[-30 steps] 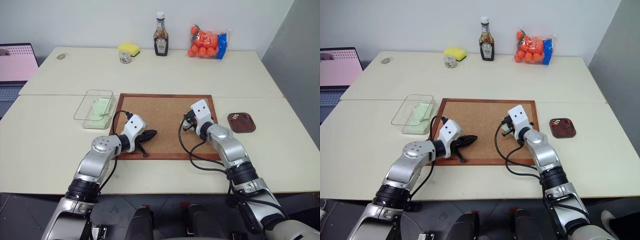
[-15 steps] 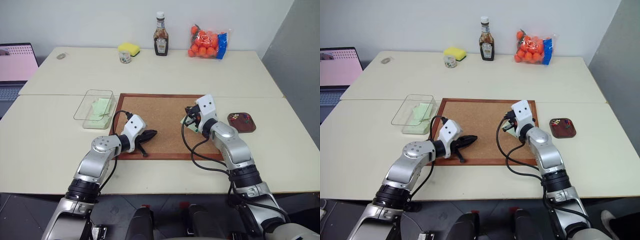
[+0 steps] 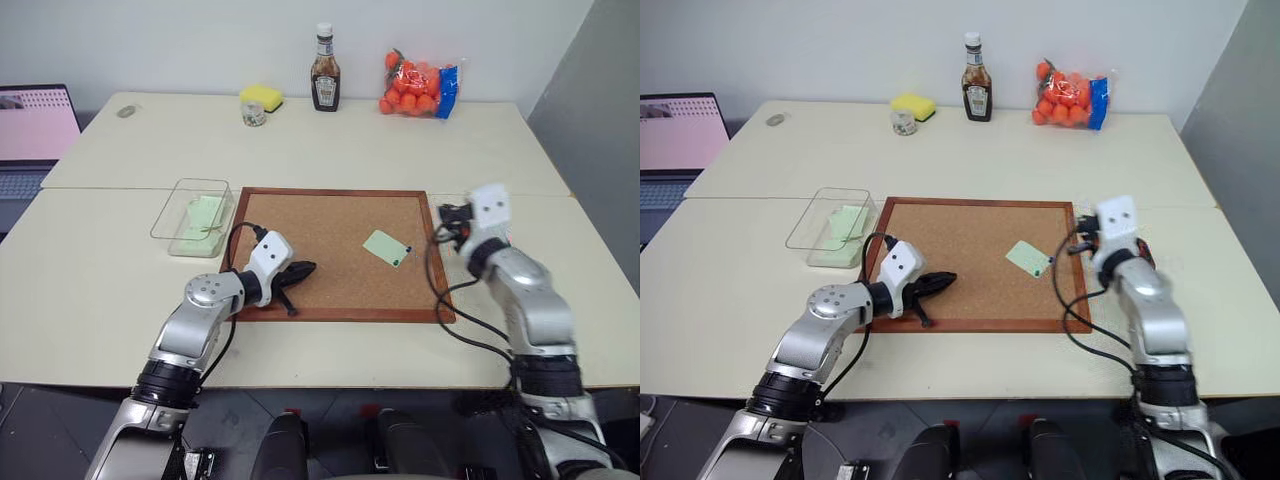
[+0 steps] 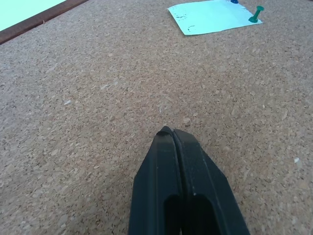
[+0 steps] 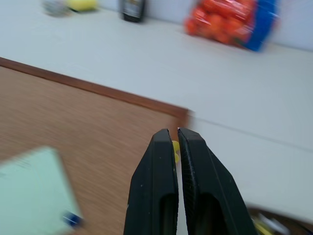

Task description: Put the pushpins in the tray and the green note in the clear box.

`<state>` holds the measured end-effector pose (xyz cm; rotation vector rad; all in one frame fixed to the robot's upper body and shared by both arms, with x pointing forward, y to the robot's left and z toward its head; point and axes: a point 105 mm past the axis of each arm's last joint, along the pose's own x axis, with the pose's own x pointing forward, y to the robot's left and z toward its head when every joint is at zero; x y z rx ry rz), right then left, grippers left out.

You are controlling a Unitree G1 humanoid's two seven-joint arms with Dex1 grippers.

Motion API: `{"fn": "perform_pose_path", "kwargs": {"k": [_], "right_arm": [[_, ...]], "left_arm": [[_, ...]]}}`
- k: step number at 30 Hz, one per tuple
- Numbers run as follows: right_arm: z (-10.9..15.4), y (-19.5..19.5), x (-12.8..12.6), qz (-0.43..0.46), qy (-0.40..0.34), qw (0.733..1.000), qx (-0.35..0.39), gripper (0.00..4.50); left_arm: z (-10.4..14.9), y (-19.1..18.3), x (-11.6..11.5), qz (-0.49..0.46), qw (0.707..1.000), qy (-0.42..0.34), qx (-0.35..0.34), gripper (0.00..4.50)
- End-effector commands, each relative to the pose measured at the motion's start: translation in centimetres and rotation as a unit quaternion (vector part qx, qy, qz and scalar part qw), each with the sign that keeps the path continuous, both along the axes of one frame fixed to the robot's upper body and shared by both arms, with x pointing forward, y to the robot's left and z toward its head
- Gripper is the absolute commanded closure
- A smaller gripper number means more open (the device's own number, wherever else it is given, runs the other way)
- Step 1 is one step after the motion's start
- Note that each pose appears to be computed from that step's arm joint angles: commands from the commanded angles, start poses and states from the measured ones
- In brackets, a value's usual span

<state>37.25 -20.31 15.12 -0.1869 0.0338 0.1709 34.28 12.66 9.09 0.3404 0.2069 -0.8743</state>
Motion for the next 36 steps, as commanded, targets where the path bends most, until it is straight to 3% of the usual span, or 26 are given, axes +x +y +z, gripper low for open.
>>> {"fn": "perform_pose_path", "kwargs": {"k": [1, 10, 11, 20, 25, 29, 36], "right_arm": [[0.6, -3.2, -0.6, -0.047, -0.002, 0.999, -0.028, 4.49], [-1.0, -4.7, -0.2, -0.070, 0.027, 0.997, -0.032, 4.49], [-1.0, -4.7, -0.2, -0.070, 0.028, 0.997, -0.031, 3.93], [-1.1, -4.6, -0.3, -0.068, 0.029, 0.997, -0.037, 2.06], [0.5, -1.4, -1.9, 0.016, -0.002, 1.000, -0.001, 2.06], [-0.2, 2.7, -4.2, 0.104, 0.012, 0.994, 0.020, 2.06], [-1.8, 6.3, -3.0, 0.098, 0.013, 0.994, 0.048, 2.06]], "left_arm": [[-0.7, -0.7, -0.4, -0.018, 1.000, 0.008, 0.010, 4.50], [-0.6, -0.8, -0.2, -0.021, 1.000, 0.005, 0.013, 4.50], [-0.6, -0.7, -0.2, -0.021, 1.000, 0.005, 0.013, 4.50], [-0.7, -0.4, -0.2, -0.015, 1.000, 0.005, 0.013, 4.50], [-0.7, -0.1, -0.1, -0.012, 1.000, 0.004, 0.015, 4.50], [-0.7, 0.1, -0.1, -0.011, 1.000, 0.003, 0.016, 4.50], [-0.5, 0.1, 0.0, -0.015, 1.000, 0.002, 0.019, 4.50]]}}
